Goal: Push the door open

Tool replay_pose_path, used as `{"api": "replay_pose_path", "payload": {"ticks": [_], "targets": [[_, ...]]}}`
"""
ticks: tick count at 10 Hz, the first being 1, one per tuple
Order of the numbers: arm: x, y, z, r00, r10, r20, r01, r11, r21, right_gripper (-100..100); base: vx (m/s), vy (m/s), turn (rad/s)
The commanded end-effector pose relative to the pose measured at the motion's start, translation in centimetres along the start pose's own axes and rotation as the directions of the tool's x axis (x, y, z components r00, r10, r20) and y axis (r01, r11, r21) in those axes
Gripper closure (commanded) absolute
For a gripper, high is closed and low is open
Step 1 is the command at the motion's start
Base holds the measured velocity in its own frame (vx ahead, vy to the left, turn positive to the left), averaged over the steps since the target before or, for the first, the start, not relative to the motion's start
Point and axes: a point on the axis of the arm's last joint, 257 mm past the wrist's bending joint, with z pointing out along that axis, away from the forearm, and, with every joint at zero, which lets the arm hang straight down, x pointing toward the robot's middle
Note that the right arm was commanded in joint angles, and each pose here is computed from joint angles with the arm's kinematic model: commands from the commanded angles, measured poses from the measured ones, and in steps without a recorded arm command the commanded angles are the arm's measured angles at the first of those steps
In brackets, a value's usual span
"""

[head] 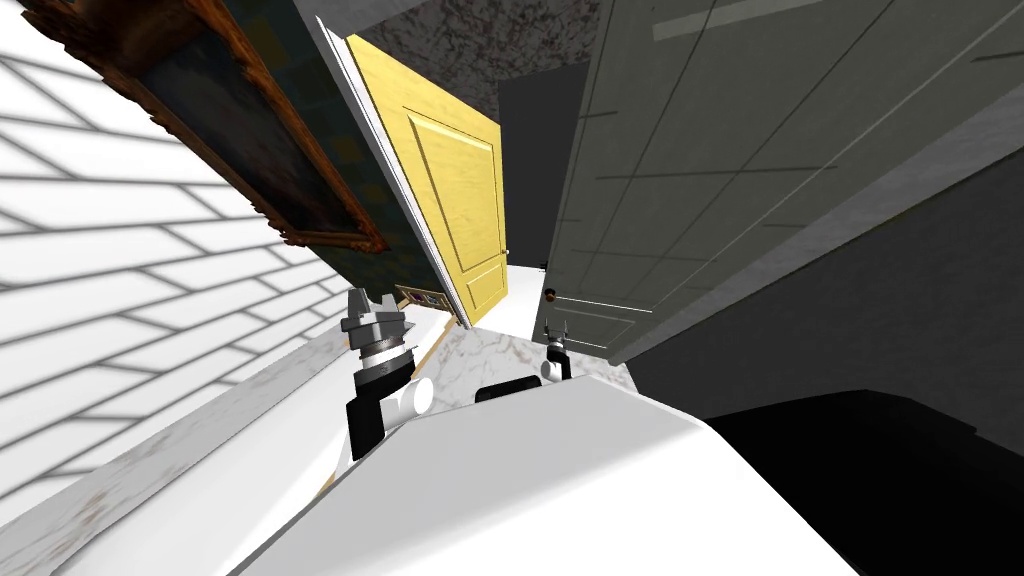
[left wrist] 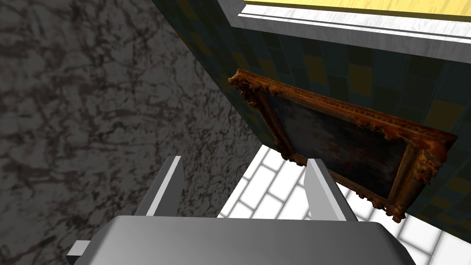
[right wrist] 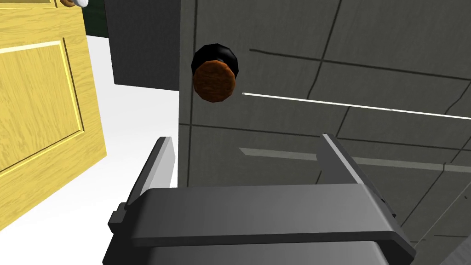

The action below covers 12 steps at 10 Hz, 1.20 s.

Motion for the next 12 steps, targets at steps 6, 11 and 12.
{"api": "replay_pose_path", "payload": {"ticks": [6,11,12], "targets": [[-2.8,-1.4,-1.60,0.988,0.134,0.072,-0.131,0.990,-0.046,-100,0.092,-0.081,0.103],[-2.7,1.5,-0.15,0.996,0.078,0.046,-0.076,0.996,-0.045,-100,0.127,-0.062,0.019],[-2.8,1.7,-0.07,0.996,0.078,0.047,-0.076,0.996,-0.047,-100,0.192,-0.082,0.028]]}}
